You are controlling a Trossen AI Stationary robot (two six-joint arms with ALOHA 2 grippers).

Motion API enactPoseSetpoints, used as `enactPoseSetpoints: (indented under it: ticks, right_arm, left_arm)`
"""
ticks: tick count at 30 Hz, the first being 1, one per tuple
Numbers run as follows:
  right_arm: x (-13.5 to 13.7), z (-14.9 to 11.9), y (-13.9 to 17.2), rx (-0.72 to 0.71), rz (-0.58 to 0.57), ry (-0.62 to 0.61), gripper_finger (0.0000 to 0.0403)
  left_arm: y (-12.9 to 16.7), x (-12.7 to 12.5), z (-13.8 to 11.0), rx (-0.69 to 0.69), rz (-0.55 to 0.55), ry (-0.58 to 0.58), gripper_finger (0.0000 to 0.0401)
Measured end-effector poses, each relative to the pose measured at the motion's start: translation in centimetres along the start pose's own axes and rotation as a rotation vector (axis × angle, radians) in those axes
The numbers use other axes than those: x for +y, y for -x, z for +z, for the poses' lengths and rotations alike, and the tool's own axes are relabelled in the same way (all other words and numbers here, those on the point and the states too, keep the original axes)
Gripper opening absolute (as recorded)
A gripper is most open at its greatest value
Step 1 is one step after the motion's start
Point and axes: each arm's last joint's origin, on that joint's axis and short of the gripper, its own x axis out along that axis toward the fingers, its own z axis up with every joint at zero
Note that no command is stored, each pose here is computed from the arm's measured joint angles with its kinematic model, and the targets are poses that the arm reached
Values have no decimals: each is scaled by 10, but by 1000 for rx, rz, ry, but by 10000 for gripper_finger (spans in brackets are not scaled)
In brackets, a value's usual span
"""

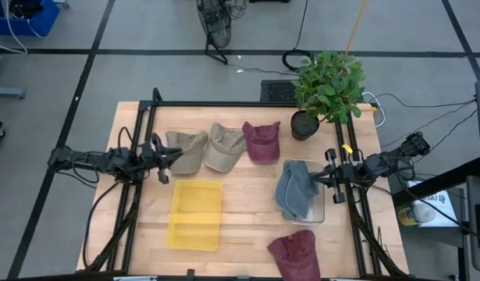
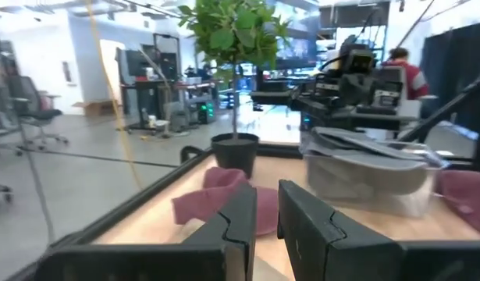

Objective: Pick & Place hat
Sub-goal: Put the left brown cap into the yellow bin

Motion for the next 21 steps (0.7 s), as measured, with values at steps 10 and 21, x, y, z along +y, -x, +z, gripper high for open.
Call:
enactPoseSetpoints:
  ticks: [10, 21]
  right_arm:
    - [-4, 1, 0, 3, -149, 20, 1]
    - [-4, -2, 1, 29, -157, -13, 1]
  left_arm:
    - [0, 2, 4, -32, 67, -21, 60]
    - [-2, 1, 0, 0, 80, 243, 60]
